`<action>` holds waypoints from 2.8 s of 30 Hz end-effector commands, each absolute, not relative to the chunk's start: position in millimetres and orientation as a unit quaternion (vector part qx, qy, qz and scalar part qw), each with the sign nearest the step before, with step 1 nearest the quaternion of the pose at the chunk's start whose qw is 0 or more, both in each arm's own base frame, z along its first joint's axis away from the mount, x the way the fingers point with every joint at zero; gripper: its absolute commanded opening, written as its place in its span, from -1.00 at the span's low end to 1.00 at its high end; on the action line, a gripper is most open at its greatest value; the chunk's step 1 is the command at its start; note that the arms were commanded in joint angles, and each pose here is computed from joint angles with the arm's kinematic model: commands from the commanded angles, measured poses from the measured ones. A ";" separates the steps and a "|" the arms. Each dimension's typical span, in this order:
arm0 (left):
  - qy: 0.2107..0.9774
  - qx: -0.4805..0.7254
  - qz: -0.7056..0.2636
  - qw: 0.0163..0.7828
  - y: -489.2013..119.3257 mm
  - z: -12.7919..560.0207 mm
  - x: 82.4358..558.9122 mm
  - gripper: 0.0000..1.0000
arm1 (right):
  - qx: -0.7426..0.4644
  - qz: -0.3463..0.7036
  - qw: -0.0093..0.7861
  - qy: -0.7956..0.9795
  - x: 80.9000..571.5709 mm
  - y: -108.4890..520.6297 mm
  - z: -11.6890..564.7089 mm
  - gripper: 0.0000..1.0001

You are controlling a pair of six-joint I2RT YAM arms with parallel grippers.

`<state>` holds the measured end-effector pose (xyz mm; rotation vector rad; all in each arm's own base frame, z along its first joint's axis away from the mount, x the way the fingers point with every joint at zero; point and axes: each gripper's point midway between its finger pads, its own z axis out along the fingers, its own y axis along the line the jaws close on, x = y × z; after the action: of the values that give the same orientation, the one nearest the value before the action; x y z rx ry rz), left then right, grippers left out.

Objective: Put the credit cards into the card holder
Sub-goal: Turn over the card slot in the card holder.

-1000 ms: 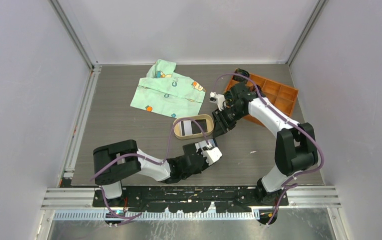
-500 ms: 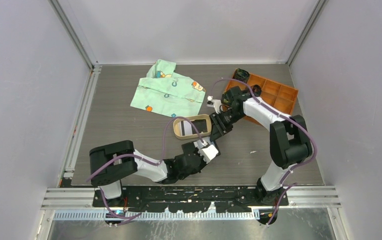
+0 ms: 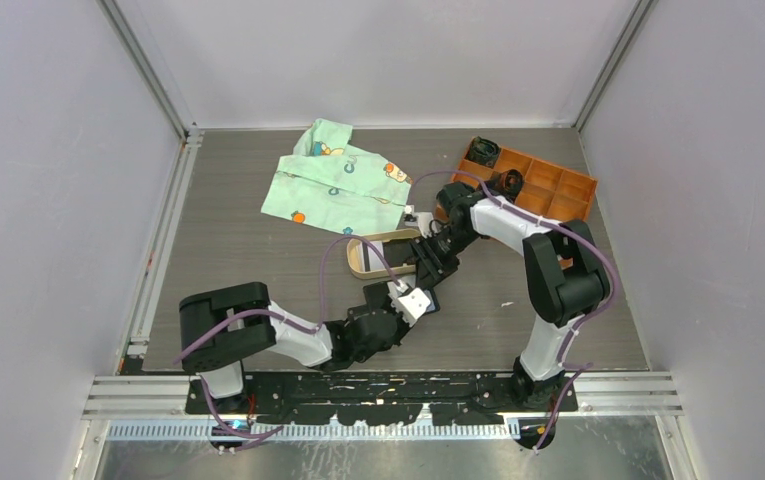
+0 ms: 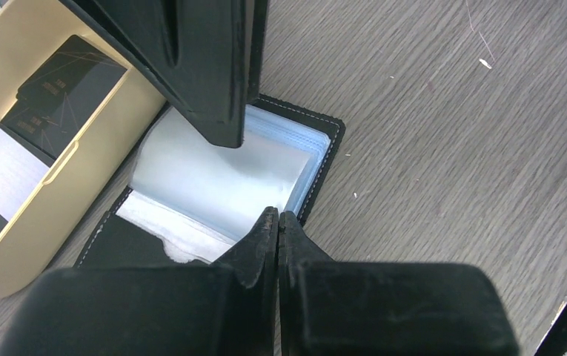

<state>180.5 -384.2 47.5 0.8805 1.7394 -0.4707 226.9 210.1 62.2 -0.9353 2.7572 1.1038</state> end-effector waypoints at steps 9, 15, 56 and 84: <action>0.714 0.331 -0.225 0.574 -392.7 74.7 185.2 -1.00 | -0.301 0.312 0.014 0.901 236.2 207.7 51.7 -0.02; 0.700 0.364 -0.224 0.572 -401.7 71.9 177.0 -0.37 | -0.301 0.319 0.016 0.899 236.5 209.5 55.2 -0.01; 0.695 0.368 -0.093 0.611 -397.7 64.9 199.5 -0.84 | -0.283 0.256 0.039 0.924 256.1 183.8 43.4 -0.48; 0.703 0.328 -0.127 0.618 -389.0 72.2 195.9 -0.78 | -0.301 0.329 0.007 0.895 231.1 233.8 50.7 -0.60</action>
<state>194.7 -382.6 43.9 0.8599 1.6555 -0.2090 221.8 211.7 29.5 -0.9624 2.8931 0.8993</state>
